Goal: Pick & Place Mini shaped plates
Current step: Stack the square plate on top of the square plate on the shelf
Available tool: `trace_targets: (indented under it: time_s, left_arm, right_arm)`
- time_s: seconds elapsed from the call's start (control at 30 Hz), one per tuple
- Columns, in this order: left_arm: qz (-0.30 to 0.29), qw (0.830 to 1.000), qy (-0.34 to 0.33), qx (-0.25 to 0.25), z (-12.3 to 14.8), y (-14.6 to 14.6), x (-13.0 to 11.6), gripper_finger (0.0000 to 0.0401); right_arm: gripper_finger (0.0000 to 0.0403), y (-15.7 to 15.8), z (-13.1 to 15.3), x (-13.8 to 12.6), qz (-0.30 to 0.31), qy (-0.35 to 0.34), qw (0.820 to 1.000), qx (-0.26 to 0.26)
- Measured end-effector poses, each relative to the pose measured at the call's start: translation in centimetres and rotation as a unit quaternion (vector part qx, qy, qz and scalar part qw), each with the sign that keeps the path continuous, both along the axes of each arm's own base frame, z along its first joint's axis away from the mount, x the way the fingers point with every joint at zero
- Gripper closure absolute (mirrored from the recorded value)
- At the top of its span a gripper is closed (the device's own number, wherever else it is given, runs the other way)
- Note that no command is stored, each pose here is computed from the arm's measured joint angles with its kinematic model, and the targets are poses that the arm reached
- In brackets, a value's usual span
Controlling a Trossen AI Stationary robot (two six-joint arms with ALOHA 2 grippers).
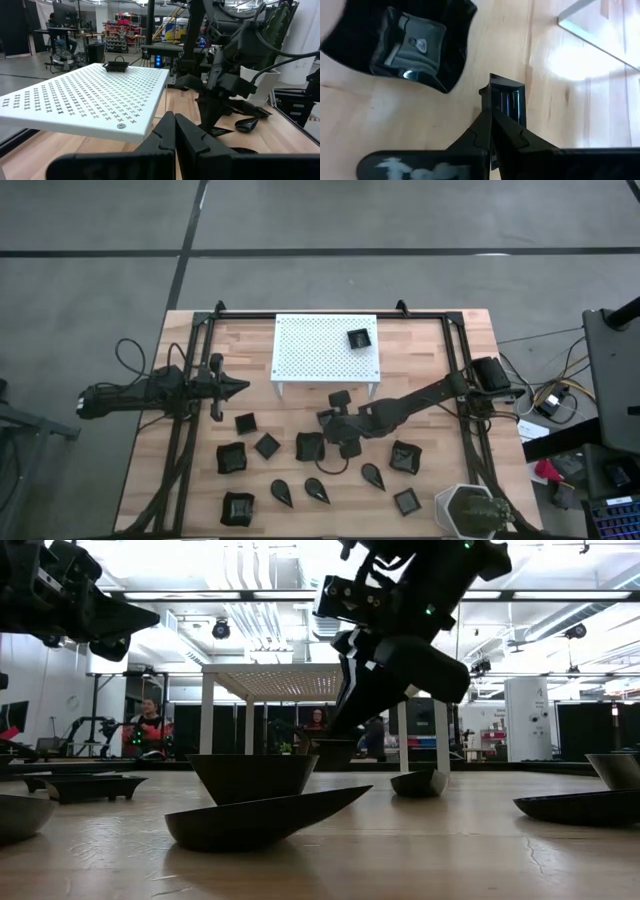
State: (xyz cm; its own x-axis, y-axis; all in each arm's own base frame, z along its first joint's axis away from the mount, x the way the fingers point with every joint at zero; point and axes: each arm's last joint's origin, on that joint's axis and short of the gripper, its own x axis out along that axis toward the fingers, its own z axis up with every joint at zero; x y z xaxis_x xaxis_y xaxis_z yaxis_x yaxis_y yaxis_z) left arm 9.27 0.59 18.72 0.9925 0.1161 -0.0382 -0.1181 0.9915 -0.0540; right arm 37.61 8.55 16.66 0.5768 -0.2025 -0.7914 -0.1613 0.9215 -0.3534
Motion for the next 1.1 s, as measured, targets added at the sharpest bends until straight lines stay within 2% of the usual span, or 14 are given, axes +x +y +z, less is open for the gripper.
trace_targets:
  time_s: [0.43,0.7,0.9,1.1]
  left_arm:
    - [0.0,1.0,0.0,0.0,0.0,0.0,0.0,0.0401]
    - [0.0,1.0,0.0,0.0,0.0,0.0,0.0,0.0401]
    - [-0.002,1.0,0.0,0.0,0.0,0.0,0.0,0.0401]
    - [-0.002,1.0,0.0,0.0,0.0,0.0,0.0,0.0401]
  right_arm:
    - [0.0395,1.0,3.8,1.1,0.002,-0.006,1.0,-0.008]
    - [0.0395,3.1,7.1,1.4,0.019,-0.016,1.0,-0.001]
    - [0.0395,4.1,9.9,0.8,-0.008,-0.021,0.997,-0.068]
    - [0.0395,3.3,11.8,-0.3,-0.081,0.003,0.984,-0.162]
